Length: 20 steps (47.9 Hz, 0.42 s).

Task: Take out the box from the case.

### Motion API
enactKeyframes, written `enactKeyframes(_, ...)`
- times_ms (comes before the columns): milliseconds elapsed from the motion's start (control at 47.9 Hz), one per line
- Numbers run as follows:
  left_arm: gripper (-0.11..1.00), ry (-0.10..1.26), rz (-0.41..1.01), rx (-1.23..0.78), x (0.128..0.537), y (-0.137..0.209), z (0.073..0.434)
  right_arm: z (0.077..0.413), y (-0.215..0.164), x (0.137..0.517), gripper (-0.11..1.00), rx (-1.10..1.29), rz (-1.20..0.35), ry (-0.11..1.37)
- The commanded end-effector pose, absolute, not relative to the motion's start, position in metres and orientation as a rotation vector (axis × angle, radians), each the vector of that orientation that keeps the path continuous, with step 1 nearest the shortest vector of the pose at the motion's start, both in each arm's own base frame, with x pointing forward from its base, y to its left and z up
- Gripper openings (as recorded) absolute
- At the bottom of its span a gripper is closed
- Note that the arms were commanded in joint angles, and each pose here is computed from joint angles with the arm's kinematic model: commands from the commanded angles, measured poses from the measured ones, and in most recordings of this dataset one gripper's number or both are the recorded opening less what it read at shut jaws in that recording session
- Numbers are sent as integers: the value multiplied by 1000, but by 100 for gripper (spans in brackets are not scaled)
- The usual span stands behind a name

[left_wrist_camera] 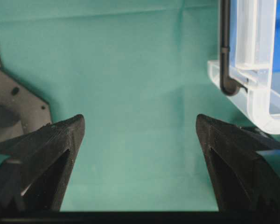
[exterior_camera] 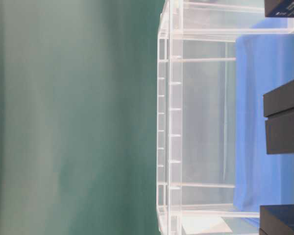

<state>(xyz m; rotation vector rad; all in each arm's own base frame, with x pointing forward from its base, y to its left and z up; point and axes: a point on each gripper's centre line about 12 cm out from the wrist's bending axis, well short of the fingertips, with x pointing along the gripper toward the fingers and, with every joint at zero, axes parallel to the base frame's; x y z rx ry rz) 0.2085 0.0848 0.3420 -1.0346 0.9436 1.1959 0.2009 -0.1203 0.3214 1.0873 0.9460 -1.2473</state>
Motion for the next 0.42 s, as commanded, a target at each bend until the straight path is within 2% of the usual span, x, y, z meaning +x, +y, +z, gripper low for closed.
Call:
enactKeyframes(0, 96, 909, 1187, -1038, 209, 87, 351, 330, -122, 202, 93, 1088, -1236, 915)
enactKeyframes(397, 96, 910, 1191, -1039, 209, 88, 350, 330, -122, 202, 93, 1089, -1237, 914)
